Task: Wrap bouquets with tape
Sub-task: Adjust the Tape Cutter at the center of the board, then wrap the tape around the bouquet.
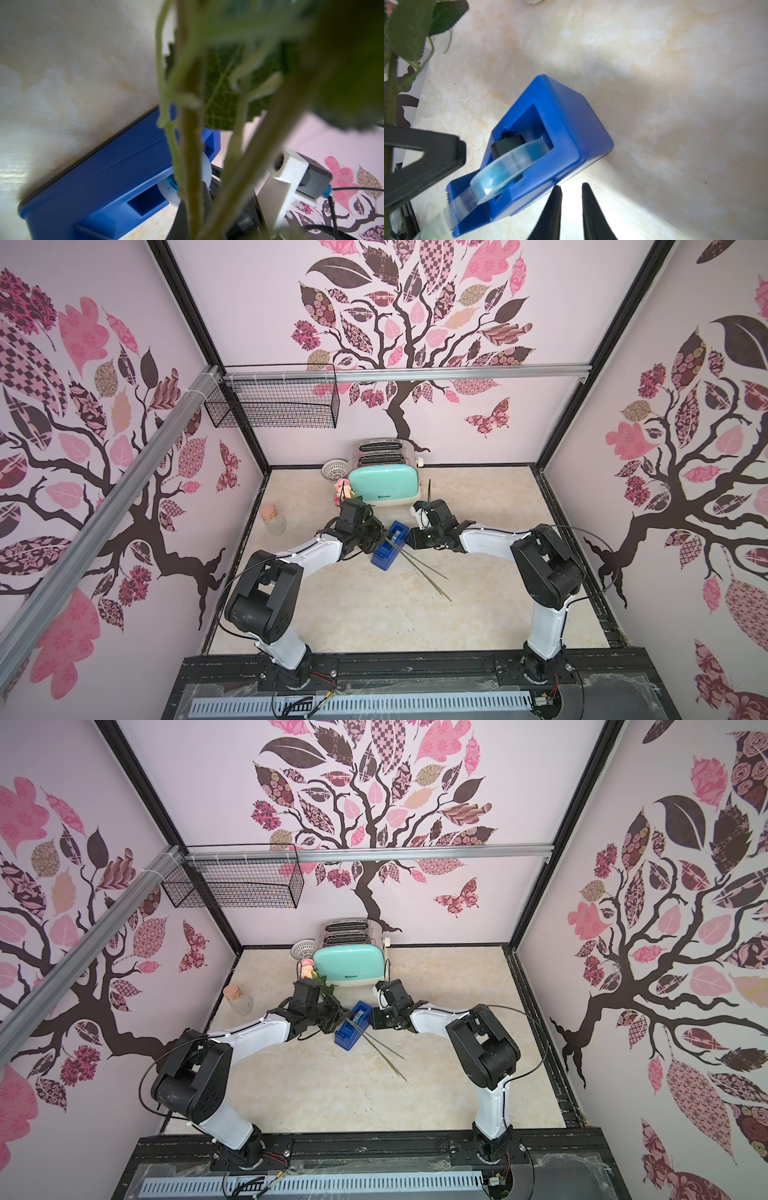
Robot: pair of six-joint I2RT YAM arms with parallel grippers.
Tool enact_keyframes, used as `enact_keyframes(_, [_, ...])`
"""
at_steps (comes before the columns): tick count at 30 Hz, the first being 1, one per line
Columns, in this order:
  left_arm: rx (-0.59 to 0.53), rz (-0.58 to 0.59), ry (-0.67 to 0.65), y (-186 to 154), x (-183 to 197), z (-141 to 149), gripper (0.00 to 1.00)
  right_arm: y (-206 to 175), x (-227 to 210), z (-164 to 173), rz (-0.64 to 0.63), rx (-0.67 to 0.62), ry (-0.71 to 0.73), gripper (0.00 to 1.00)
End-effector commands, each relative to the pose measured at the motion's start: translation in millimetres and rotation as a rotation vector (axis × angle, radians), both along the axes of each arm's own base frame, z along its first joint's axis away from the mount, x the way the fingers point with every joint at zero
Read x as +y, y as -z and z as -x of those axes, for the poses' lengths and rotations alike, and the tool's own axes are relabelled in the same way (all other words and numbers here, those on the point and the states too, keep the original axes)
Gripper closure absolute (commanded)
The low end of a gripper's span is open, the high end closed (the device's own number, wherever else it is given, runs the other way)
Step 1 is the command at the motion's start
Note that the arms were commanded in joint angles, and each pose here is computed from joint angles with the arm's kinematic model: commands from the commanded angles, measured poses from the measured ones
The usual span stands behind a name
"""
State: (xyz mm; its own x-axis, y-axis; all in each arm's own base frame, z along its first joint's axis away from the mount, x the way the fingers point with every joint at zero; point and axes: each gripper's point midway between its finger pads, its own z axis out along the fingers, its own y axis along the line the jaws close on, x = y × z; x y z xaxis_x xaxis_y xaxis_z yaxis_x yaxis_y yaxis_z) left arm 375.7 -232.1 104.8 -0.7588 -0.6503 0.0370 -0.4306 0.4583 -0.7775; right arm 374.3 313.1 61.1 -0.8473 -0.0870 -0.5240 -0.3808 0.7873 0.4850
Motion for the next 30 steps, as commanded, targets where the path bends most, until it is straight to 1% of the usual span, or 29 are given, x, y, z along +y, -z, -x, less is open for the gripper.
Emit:
enact_keyframes(1, [-0.045,-0.015,-0.001,-6,4,0,1.0,-2,-5,8,0.016,0.01,-0.021,0.75])
enact_keyframes(4, [-0.072,-0.022,-0.016,-8,7,-3,1.0,-15,-15,17,0.014,0.006,-0.013,0.71])
enact_keyframes(5, [-0.083,-0.03,-0.019,-8,9,-4,1.0,-20,-17,20,0.002,0.004,-0.012,0.68])
enact_keyframes(6, [-0.098,-0.041,-0.022,-9,10,-5,1.0,-27,-19,23,-0.022,0.005,-0.01,0.63])
enact_keyframes(7, [-0.11,-0.049,-0.022,-10,11,-6,1.0,-35,-20,26,-0.056,0.01,-0.009,0.57])
enact_keyframes(11, [-0.15,-0.042,-0.027,-11,12,-9,1.0,-62,-14,39,-0.206,0.041,-0.048,0.46])
enact_keyframes(15, [-0.176,-0.017,-0.018,-17,8,-11,1.0,-87,2,50,-0.372,0.079,-0.103,0.37])
enact_keyframes(19, [-0.194,-0.016,-0.016,-22,7,-14,1.0,-104,16,61,-0.547,0.139,-0.162,0.37])
enact_keyframes(21, [-0.196,-0.013,-0.016,-23,7,-15,1.0,-103,21,66,-0.598,0.178,-0.189,0.39])
enact_keyframes(23, [-0.202,-0.002,-0.009,-26,4,-16,1.0,-95,23,71,-0.602,0.219,-0.213,0.4])
enact_keyframes(27, [-0.195,0.009,0.003,-25,2,-14,1.0,-86,28,80,-0.628,0.276,-0.265,0.46])
enact_keyframes(28, [-0.196,0.011,0.002,-26,2,-15,1.0,-84,29,80,-0.629,0.288,-0.273,0.47])
enact_keyframes(30, [-0.226,0.026,0.001,-33,0,-19,1.0,-76,30,81,-0.619,0.307,-0.276,0.48])
